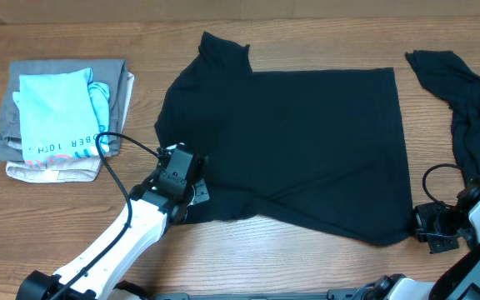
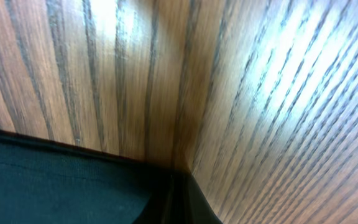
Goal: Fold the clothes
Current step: 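Move the right gripper to the shirt's bottom-right hem and grasp it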
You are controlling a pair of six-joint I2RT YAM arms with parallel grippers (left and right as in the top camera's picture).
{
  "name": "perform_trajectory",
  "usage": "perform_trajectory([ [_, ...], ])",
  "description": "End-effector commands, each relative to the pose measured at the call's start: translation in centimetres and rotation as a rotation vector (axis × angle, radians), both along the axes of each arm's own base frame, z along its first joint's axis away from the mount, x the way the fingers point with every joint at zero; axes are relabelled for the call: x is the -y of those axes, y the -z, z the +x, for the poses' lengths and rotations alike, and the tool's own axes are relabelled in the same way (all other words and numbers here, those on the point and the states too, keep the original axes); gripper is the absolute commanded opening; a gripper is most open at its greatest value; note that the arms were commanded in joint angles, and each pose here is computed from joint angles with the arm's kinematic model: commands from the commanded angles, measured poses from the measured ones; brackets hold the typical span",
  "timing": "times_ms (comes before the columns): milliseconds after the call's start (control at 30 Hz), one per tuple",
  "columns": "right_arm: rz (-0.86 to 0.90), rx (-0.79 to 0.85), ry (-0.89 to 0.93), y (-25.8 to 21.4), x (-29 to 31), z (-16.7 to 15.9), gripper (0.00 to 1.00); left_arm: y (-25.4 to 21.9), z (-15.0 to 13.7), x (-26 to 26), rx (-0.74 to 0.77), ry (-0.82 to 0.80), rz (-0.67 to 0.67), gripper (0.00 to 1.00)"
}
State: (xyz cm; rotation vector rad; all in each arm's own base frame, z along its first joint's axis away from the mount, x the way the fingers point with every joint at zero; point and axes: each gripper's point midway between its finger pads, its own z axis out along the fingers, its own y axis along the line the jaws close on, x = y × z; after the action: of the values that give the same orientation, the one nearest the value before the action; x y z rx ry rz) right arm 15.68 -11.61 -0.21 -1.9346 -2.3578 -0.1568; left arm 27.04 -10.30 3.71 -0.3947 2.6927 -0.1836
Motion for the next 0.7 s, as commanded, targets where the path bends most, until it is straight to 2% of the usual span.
perform_trajectory([
  [0, -0.081, -0.026, -0.003, -0.3, 2.1, 0.3, 0.04, -0.2, -0.2, 1.1, -0.024, 0.047, -0.048, 0.05],
  [400, -0.137, 0.020, -0.002, -1.5, 3.9, 2.0, 0.04, 0.5, -1.8, 0.6, -0.097, 0.050, -0.029, 0.06],
  [667, -0.142, 0.029, -0.001, -1.5, 4.0, 2.2, 0.04, -1.2, -2.1, 0.7, -0.124, 0.235, 0.048, 0.31],
])
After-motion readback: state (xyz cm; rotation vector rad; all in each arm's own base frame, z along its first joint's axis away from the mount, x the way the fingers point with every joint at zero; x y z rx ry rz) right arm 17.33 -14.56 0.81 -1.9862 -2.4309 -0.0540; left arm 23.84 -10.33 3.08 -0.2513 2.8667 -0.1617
